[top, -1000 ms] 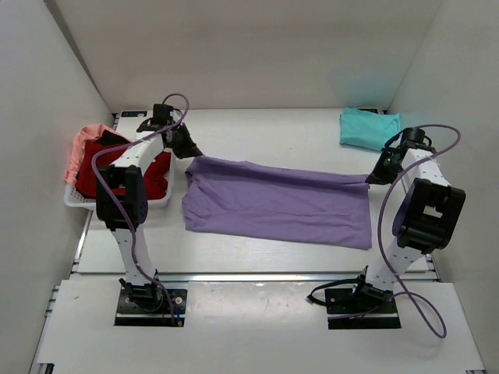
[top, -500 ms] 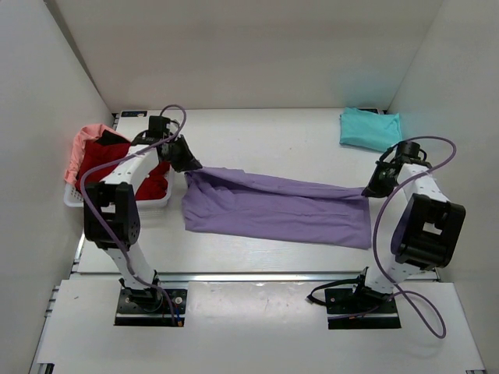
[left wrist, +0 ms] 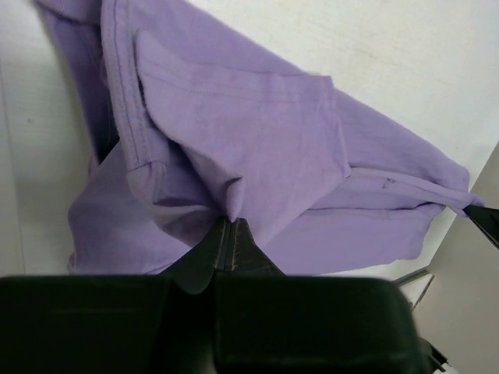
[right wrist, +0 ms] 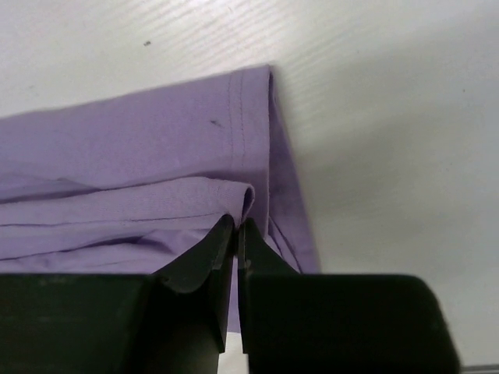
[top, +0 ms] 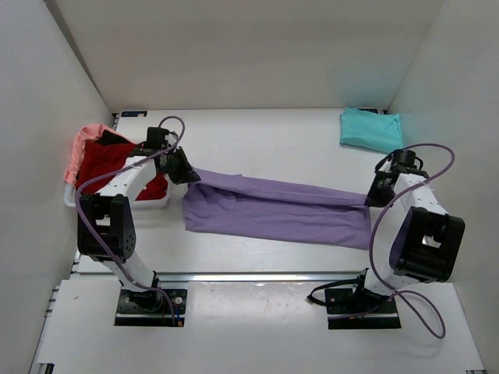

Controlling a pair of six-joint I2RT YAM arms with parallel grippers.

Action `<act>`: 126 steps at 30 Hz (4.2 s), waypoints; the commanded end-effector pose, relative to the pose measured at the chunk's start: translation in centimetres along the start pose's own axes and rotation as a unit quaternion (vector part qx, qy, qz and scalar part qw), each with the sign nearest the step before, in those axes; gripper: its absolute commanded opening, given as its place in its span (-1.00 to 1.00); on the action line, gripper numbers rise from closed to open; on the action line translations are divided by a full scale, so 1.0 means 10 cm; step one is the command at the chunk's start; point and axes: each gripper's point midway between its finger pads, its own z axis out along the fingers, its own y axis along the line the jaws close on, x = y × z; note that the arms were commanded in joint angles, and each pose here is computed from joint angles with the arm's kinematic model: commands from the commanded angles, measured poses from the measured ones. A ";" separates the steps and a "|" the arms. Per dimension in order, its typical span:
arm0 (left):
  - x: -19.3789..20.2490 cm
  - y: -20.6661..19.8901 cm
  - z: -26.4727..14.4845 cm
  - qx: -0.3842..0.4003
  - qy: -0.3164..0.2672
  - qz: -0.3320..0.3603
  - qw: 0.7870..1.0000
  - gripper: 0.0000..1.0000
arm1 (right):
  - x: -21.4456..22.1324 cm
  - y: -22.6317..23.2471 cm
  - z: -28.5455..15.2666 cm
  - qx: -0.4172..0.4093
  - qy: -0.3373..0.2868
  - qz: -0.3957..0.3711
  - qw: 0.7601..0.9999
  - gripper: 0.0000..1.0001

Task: Fold and stack the t-shirts
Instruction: Fold the other side of the tshirt into a rectangle, then rotate the tshirt 90 degrees, then grab the bottom of the folded rectangular tshirt with both arms

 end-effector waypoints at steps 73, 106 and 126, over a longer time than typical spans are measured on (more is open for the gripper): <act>-1.44 -2.00 1.81 0.272 -0.023 0.015 0.962 -0.56 | 2.40 2.06 -0.07 -0.177 0.142 -0.245 0.943 -0.99; 2.69 -0.45 -0.31 0.123 0.133 0.062 0.982 0.35 | 2.30 1.22 -0.50 -0.117 0.134 -0.180 0.967 -0.03; 3.29 -0.20 0.13 -0.015 0.193 0.106 0.975 -0.49 | 2.95 1.32 -0.36 -0.175 0.227 -0.182 0.941 -0.99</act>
